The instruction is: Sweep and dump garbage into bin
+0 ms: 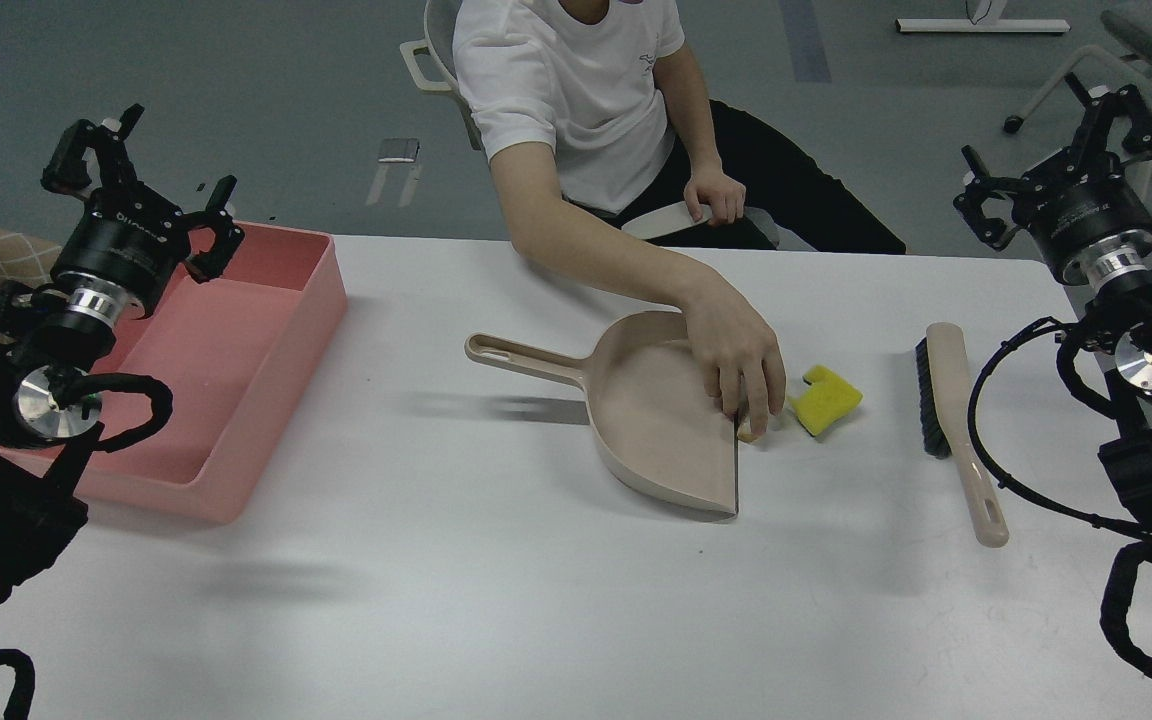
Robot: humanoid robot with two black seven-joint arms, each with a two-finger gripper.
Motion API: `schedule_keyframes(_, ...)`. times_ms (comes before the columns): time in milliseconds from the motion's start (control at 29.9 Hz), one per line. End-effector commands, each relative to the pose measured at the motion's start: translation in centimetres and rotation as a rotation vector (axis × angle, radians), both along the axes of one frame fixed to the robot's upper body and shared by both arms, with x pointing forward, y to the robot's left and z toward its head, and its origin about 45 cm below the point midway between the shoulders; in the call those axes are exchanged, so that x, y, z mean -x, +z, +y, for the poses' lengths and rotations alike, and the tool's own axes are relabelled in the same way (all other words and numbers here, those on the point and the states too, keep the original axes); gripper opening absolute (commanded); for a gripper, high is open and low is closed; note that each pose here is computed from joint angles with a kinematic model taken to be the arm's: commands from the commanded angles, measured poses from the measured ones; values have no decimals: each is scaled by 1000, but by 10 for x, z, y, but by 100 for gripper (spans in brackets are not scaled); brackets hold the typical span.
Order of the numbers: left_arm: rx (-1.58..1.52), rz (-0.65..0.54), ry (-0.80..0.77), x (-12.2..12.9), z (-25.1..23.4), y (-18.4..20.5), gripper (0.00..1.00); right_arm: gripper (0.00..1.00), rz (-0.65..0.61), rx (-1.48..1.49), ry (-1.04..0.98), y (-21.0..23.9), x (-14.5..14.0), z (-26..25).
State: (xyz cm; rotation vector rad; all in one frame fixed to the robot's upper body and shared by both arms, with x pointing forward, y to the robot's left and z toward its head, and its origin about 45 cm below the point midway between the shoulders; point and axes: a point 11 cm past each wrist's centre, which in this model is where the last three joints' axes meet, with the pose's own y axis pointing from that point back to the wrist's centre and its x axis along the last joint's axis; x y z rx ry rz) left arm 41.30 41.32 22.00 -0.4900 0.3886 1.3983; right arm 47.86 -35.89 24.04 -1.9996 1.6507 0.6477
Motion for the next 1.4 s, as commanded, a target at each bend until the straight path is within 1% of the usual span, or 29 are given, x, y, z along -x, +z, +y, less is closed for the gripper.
schedule_keyframes(0,1,0,-9,0,-4,-2,98,100,4,6,-5,-3,3,-4)
schedule_keyframes(534,-2,-17,-20,-1,-2,5,98,100,2,14,-10,1,4,-11)
schedule_keyframes(668,5,-15,-28,-2,-7,4,98,100,0,15,-7,1,5,-11)
schedule_keyframes(935,-12,-29,-63,-1,-18,10,98,100,-63,27,24,15,9,-1)
schedule_keyframes(1202,-20,-16,-84,-1,-26,6,98,100,-67,25,30,14,10,2)
schedule_keyframes(1369,-37,-22,-107,-3,-32,10,98,100,-59,31,23,9,15,-3)
